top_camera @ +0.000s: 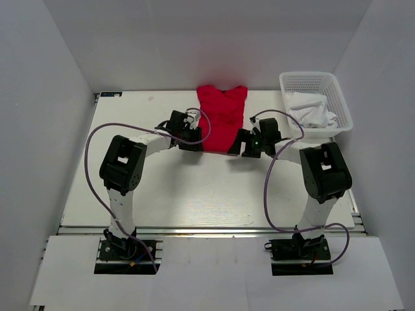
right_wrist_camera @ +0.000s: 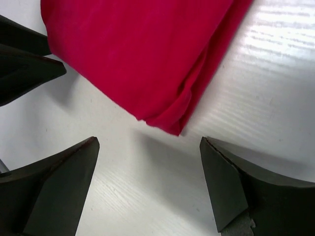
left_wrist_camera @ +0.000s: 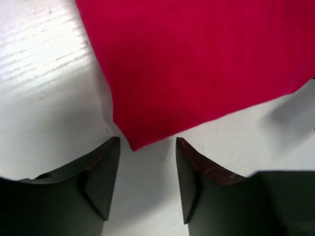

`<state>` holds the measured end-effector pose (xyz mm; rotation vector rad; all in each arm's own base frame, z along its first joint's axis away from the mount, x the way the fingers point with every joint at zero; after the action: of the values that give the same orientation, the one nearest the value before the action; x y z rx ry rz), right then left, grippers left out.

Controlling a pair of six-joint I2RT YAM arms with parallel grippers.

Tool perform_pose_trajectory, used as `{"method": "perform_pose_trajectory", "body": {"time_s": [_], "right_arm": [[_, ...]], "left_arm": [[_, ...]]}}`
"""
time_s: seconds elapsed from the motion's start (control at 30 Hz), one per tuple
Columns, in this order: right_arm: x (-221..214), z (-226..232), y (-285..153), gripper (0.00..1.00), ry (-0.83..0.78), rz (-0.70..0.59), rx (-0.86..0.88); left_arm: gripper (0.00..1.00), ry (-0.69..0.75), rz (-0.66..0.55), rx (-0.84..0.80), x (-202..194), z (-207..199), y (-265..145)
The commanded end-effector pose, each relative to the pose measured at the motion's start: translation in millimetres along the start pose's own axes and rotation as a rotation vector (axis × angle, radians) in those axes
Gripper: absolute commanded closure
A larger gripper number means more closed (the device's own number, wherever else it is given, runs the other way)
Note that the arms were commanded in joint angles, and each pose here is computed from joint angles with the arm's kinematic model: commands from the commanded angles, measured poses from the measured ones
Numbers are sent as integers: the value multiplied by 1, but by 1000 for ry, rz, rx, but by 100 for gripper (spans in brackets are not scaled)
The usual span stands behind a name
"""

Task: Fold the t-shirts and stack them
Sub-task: Grab one side of the 2/3 rectangular tshirt with both arms

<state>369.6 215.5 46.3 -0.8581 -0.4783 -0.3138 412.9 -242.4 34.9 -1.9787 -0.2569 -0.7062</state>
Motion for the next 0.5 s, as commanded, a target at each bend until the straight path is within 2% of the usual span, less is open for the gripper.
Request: {"method": "perform_pose_trajectory", "body": {"time_s": [0.0, 0.03, 0.1, 0.17, 0.2, 0.23, 0.3, 0.33, 0.37, 0.43, 0.47], "right_arm": [[2, -13, 13, 11, -4, -16, -25], [3, -14, 16, 14, -3, -16, -26], [2, -15, 19, 19, -6, -13, -22], [1, -16, 22, 28, -9, -20, -18], [1, -18, 22, 35, -9, -21, -23], [2, -17, 23, 48, -12, -23, -20], [1, -18, 25, 64, -9, -17, -25], [2, -18, 25, 77, -12, -15, -21], [3, -18, 24, 84, -17, -19, -18], [3, -18, 22, 98, -27, -26, -23], [5, -15, 20, 100, -35, -34, -19]], "left_arm": [[42, 8, 1, -53, 5, -3, 9], [49, 15, 9, -51, 5, -2, 11], [53, 9, 28, -47, -1, 0, 13], [58, 12, 20, -58, 1, -2, 14], [62, 9, 28, -56, -3, -1, 14], [65, 22, 21, -70, -1, -3, 14], [79, 22, 21, -70, -1, -3, 14], [83, 22, 21, -70, -1, -3, 14], [97, 22, 23, -79, -2, -4, 14], [100, 24, 15, -81, 2, -6, 12], [100, 27, 10, -95, 1, -8, 9]]}}
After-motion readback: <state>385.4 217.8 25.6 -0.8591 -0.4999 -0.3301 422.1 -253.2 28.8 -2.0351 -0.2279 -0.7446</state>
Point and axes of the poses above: each gripper's point midway between its finger pads, its own y axis out along the fingers, its own z axis along the line the jaws close on, x = y × z, the point moved 1 cm from there along -y, back along the fingers, and after that the axes turned 2 degrees about -y, right-handed, at the moved point
